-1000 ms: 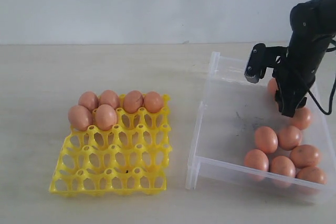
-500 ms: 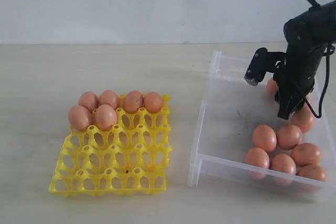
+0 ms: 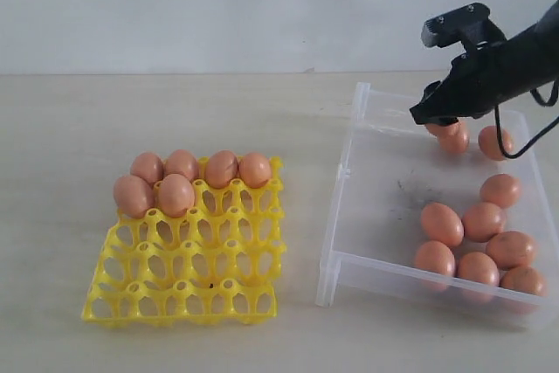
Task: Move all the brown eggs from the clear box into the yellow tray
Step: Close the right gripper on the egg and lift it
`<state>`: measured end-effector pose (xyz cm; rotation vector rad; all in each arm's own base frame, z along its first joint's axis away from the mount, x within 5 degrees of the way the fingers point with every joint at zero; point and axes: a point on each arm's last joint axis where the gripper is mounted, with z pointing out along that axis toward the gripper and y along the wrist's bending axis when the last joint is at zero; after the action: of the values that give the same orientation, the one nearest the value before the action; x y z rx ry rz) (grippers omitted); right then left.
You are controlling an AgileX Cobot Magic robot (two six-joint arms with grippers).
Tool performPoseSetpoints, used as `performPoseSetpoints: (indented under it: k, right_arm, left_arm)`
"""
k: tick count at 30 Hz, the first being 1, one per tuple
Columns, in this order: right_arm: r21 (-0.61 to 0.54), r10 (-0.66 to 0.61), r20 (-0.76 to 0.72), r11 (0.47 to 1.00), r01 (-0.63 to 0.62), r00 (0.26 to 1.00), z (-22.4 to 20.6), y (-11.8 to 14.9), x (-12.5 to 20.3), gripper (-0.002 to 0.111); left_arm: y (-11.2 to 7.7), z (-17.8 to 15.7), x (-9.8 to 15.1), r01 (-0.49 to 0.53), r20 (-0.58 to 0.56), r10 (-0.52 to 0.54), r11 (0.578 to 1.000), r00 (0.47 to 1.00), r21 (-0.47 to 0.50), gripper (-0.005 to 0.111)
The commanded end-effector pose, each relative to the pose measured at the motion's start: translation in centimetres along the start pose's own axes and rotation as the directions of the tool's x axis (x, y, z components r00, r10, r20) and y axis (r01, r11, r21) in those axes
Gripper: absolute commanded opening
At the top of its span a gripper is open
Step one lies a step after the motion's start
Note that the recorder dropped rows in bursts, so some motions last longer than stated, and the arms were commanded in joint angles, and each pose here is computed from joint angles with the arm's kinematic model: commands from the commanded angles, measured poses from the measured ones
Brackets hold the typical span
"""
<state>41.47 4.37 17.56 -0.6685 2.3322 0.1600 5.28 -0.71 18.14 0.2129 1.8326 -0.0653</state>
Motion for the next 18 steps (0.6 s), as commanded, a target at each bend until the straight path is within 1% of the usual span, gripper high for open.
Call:
performPoseSetpoints:
  k: [1, 3, 4, 7, 9, 13, 18]
  right_arm:
    - [-0.052, 0.019, 0.146, 0.999, -0.011, 0.989, 0.0, 1.2, 1.0, 0.0]
    - [-0.079, 0.034, 0.206, 0.997, -0.018, 0.978, 0.2, 1.9, 1.8, 0.0]
    - [-0.098, -0.004, 0.235, 0.995, 0.028, 0.972, 0.2, 2.4, 2.2, 0.0]
    - [-0.238, 0.036, 0.308, 0.971, 0.04, 0.951, -0.1, 3.1, 2.1, 0.0]
    - [-0.307, 0.051, 0.352, 0.95, 0.064, 0.935, -0.4, 3.7, 1.7, 0.0]
    - [-0.314, 0.049, 0.363, 0.947, 0.073, 0.931, -0.7, 3.9, 1.5, 0.0]
    - [-0.24, 0.034, 0.32, 0.97, 0.047, 0.947, -0.3, 3.1, 1.8, 0.0]
  left_arm:
    - [0.0, 0.0, 0.0, 0.005, 0.004, -0.005, 1.0, 1.0, 0.005, 0.004]
    - [0.0, 0.0, 0.0, 0.005, 0.004, -0.005, 1.0, 1.0, 0.005, 0.004]
    - [0.0, 0.0, 0.0, 0.005, 0.004, -0.005, 1.0, 1.0, 0.005, 0.004]
    - [0.0, 0.0, 0.0, 0.005, 0.004, -0.005, 1.0, 1.0, 0.005, 0.004]
    - [0.0, 0.0, 0.0, 0.005, 0.004, -0.005, 1.0, 1.0, 0.005, 0.004]
    - [0.0, 0.0, 0.0, 0.005, 0.004, -0.005, 1.0, 1.0, 0.005, 0.004]
    - [0.0, 0.0, 0.0, 0.005, 0.004, -0.005, 1.0, 1.0, 0.005, 0.004]
